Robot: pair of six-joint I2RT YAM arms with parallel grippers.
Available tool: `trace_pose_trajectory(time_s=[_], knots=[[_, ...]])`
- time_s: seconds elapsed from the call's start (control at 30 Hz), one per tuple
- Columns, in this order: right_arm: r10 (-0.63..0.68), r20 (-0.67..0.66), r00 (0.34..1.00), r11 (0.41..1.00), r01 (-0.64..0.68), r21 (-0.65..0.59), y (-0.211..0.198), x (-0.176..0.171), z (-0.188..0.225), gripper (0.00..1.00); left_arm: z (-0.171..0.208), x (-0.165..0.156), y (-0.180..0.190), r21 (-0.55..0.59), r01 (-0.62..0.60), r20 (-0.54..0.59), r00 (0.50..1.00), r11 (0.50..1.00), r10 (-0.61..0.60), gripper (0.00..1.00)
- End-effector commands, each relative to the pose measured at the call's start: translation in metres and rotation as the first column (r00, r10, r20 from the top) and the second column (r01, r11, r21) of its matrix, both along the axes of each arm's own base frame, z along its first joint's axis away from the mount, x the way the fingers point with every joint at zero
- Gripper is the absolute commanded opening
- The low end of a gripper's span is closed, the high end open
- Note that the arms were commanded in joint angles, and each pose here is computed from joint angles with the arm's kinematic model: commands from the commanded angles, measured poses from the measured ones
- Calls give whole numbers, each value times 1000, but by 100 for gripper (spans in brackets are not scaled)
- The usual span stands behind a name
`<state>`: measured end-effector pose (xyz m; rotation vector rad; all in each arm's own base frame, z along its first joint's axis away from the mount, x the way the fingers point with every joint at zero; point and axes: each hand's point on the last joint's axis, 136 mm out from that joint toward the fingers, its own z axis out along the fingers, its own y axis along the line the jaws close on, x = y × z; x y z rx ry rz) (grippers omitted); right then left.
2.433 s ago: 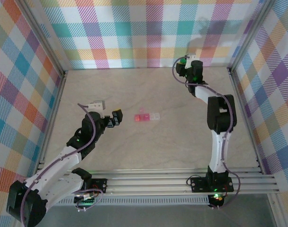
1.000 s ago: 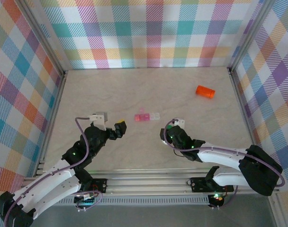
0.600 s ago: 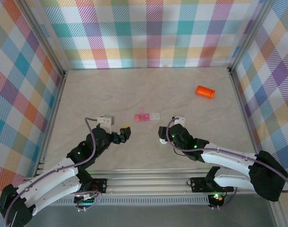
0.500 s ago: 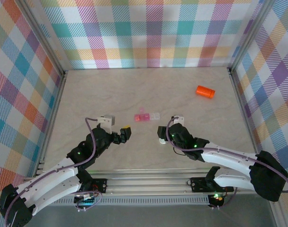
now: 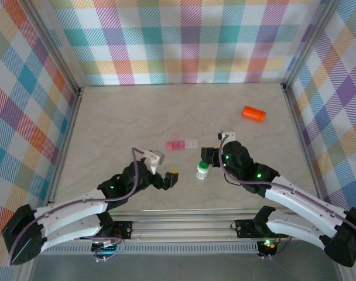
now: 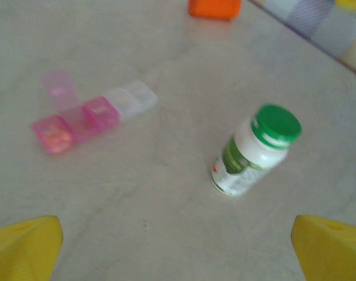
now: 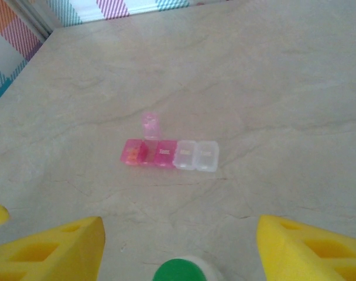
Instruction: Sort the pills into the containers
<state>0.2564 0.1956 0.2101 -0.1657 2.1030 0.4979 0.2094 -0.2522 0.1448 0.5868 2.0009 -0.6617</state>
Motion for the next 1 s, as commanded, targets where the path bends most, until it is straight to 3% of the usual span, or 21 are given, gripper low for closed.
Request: trace_pose_trajectory(time_s=[0.0,0.13,0.37,0.67,0.83,0.97], knots=[[65,-100,993,995,-71,-63,-11,-8,-20,68,3,-13,-42,-13,165,45,985,986,-165,100],[82,-196,977,997,-79,23,-17,-10,-46,67,-5,-9,-72,0,221,-12,975,975,-221,100],[125,-208,970,989,-105,106,-22,-35,-90,66,12,22,-76,47,63,-58,997,997,-60,97],[289,22,957,942,-288,172,-9,-53,-108,65,31,44,-54,77,-160,-100,981,984,167,87],[348,99,932,925,-358,127,-1,-52,-106,65,39,48,-58,47,-193,-124,972,980,197,82],[447,133,884,879,-462,115,20,-55,-98,64,40,52,-53,72,-216,-108,969,974,223,80]])
